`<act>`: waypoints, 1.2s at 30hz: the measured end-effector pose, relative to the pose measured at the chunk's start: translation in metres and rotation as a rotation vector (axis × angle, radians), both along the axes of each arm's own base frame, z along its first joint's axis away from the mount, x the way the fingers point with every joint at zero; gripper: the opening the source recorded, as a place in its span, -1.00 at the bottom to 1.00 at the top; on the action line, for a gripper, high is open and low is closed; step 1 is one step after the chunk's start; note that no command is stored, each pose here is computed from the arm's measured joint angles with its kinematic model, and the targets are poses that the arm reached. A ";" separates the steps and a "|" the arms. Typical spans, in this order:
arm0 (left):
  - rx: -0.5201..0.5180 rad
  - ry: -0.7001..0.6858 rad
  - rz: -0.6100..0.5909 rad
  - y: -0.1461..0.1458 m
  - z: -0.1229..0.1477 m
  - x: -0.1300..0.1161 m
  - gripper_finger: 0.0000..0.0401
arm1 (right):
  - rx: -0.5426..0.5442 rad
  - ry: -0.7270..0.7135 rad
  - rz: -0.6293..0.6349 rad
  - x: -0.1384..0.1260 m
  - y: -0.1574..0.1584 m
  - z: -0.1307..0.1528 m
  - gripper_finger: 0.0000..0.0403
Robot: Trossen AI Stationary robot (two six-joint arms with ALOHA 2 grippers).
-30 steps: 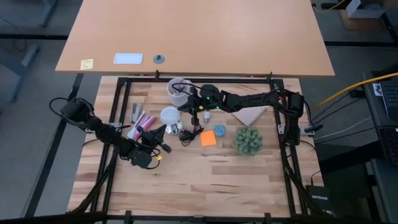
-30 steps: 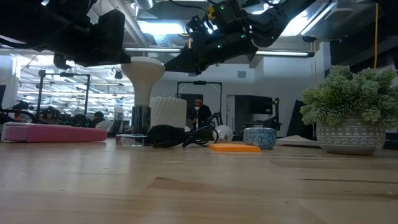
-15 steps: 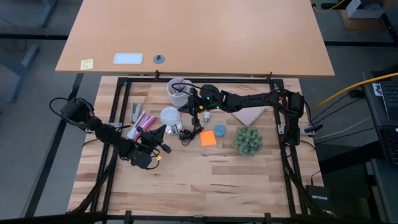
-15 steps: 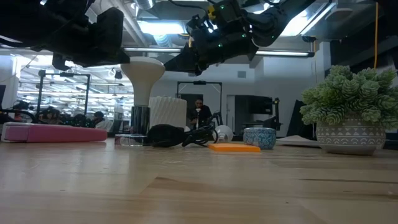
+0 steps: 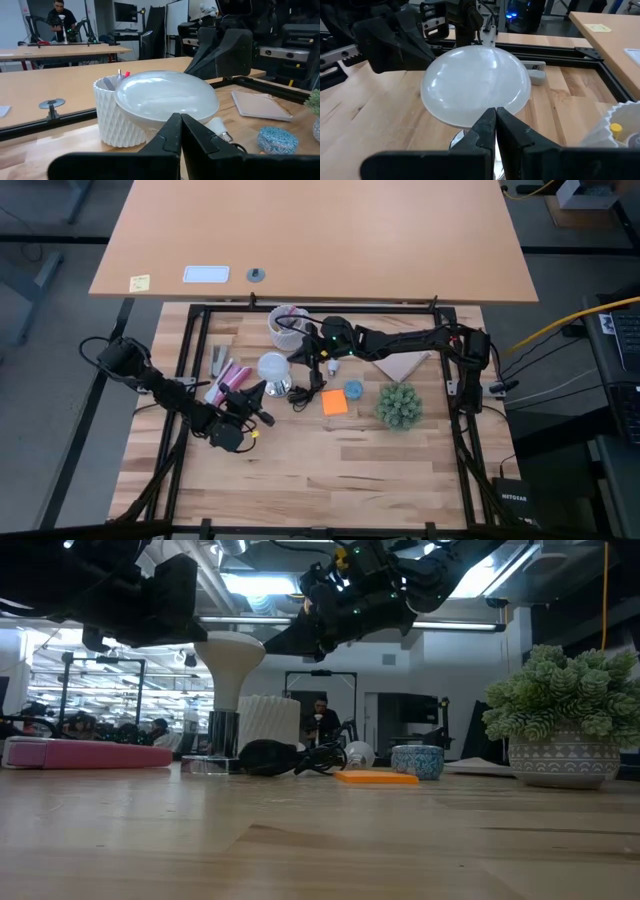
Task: Screw lightbulb
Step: Insert the lightbulb into the silver lamp
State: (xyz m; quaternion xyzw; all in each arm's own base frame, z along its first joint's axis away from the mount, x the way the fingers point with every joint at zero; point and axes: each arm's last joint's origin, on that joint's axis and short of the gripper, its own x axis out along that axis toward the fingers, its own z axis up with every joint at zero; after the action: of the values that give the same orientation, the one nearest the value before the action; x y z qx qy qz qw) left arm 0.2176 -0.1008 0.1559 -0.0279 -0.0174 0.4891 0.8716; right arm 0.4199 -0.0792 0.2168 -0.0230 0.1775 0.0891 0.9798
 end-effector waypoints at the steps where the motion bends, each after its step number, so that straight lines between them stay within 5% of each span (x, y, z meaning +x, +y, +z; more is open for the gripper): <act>1: 0.001 0.001 0.000 0.000 0.000 0.000 -1.00 | 0.002 0.000 0.004 0.000 0.000 0.000 -0.91; 36: 0.020 0.040 -0.037 -0.006 0.001 -0.002 -1.00 | 0.094 0.063 0.145 -0.001 0.018 -0.006 -0.91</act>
State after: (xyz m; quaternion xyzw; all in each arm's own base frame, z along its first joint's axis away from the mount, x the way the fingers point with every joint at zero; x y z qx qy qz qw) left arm 0.2154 -0.1069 0.1566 -0.0097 -0.0044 0.4733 0.8808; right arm 0.4187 -0.0610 0.2106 0.0129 0.2016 0.1688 0.9647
